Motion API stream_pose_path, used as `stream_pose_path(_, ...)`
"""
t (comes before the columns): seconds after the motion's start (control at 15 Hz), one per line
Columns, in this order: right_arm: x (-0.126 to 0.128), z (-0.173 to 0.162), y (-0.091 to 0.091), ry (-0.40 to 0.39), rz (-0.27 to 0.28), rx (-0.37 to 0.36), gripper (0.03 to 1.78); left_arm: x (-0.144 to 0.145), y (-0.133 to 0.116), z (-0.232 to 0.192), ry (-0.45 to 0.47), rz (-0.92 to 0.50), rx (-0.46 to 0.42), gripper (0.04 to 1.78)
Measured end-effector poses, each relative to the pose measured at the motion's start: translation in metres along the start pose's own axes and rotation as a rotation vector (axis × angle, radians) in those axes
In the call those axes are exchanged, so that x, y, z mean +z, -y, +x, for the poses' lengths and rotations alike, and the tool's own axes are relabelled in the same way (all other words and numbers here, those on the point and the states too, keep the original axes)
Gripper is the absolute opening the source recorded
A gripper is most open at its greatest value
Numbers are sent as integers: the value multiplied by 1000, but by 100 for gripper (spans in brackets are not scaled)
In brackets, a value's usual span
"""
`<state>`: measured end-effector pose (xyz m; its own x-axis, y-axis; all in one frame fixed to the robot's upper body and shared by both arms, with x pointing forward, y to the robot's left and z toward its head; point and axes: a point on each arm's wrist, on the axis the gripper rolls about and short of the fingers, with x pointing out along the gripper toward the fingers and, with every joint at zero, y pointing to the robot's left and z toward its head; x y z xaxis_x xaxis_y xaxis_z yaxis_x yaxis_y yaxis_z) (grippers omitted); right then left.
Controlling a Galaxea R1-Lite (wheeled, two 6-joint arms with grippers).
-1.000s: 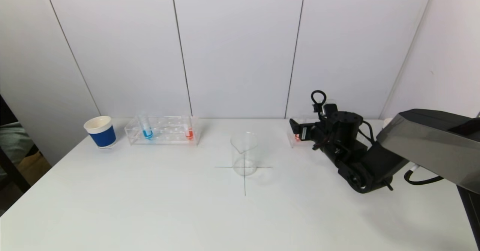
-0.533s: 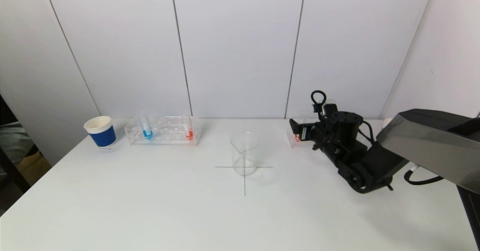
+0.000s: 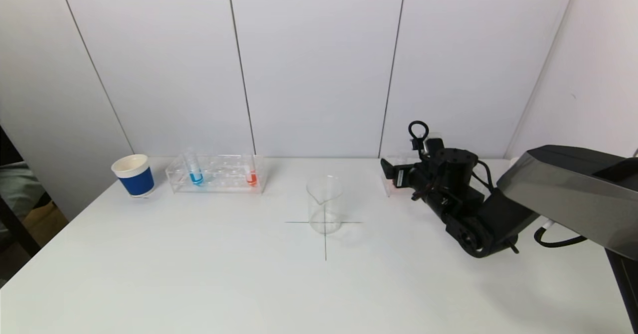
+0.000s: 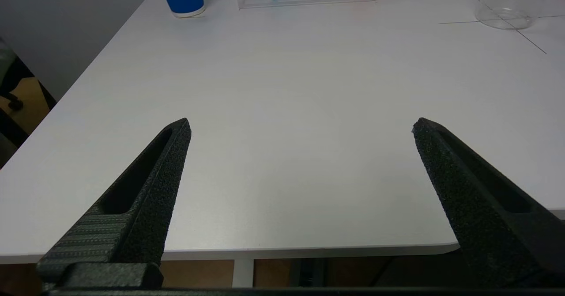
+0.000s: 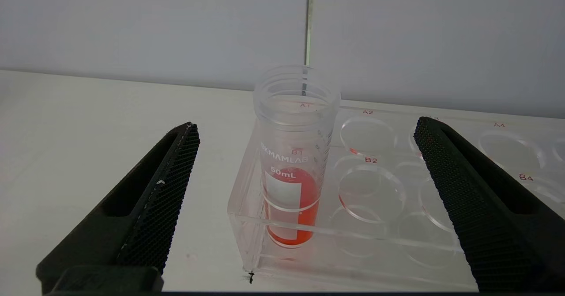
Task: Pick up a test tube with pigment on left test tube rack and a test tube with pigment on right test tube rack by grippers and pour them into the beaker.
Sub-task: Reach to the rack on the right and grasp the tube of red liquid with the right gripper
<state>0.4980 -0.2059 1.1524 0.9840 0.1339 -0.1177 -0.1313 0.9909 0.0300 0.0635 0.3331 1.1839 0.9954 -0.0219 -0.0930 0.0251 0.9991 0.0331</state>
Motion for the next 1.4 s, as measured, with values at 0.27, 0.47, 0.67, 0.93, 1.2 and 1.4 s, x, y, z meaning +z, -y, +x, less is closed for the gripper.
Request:
stream_pose_path(0.27, -1, 0, -5, -3, -5, 11, 177, 0, 0, 0, 0, 0, 0, 176)
stream_pose_path(0.47, 0, 1, -5, -1, -5, 11, 177, 0, 0, 0, 0, -1, 0, 176)
stream_pose_path(0.67, 0, 1, -5, 0, -5, 11, 177, 0, 0, 0, 0, 0, 0, 176)
stream_pose_path(0.93, 1, 2, -5, 2, -5, 11, 177, 0, 0, 0, 0, 0, 0, 176)
stream_pose_path(1.2, 1, 3, -5, 4, -4, 10, 177, 0, 0, 0, 0, 0, 0, 176)
stream_pose_path(1.4, 2, 3, -4, 4, -4, 10, 177, 0, 0, 0, 0, 0, 0, 176)
